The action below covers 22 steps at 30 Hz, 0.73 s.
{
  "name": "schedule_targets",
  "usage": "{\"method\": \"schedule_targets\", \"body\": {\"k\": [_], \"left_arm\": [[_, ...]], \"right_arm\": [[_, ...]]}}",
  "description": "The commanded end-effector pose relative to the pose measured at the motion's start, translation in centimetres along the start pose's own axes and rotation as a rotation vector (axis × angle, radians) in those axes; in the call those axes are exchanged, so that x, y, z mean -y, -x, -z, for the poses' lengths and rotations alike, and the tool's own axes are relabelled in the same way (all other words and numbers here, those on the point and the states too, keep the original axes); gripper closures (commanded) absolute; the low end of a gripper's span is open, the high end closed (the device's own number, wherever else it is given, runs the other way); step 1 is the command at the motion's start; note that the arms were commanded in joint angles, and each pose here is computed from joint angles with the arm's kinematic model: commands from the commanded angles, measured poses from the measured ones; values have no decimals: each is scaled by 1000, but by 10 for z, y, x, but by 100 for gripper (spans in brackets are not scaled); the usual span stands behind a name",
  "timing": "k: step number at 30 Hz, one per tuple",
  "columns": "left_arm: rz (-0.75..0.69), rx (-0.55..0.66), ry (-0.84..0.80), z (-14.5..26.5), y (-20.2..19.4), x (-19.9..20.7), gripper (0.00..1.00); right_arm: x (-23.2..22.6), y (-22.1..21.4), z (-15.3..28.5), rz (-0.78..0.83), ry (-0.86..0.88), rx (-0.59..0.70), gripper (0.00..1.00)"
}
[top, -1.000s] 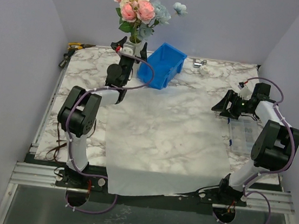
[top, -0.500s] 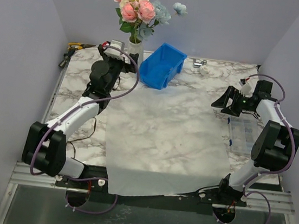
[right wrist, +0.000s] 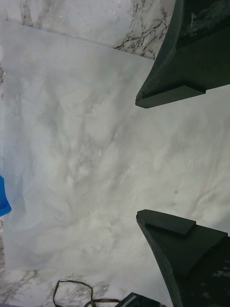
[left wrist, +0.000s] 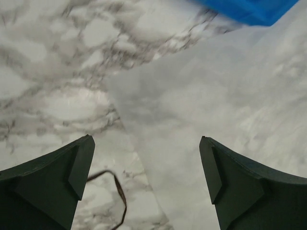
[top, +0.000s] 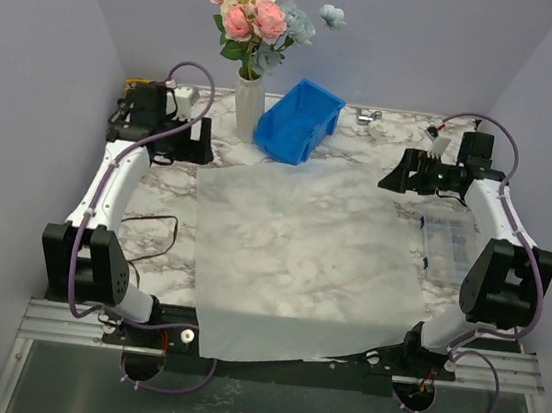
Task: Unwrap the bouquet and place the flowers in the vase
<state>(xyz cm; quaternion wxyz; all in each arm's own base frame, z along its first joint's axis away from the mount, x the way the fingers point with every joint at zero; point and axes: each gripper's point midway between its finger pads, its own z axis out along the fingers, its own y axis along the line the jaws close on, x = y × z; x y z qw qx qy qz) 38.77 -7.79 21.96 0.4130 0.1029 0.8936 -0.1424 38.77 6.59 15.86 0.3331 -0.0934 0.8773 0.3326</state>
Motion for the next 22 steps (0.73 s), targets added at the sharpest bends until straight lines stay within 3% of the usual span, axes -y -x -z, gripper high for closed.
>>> {"method": "schedule_targets", "body": {"k": [1,5,13,22], "left_arm": [[212,-226,3,21,-54,-34,1],[219,-307,253,18,-69,-92,1],[298,-334,260,15,-94,-116,1],[300,-277,264,12,-74,-121,1]], "right_arm": [[-6,6,9,175,-57,16,0],[7,-6,12,178,-139,9,0],[12,-32,17,87,-206,1,0],[12,-27,18,80,-219,20,0]]}}
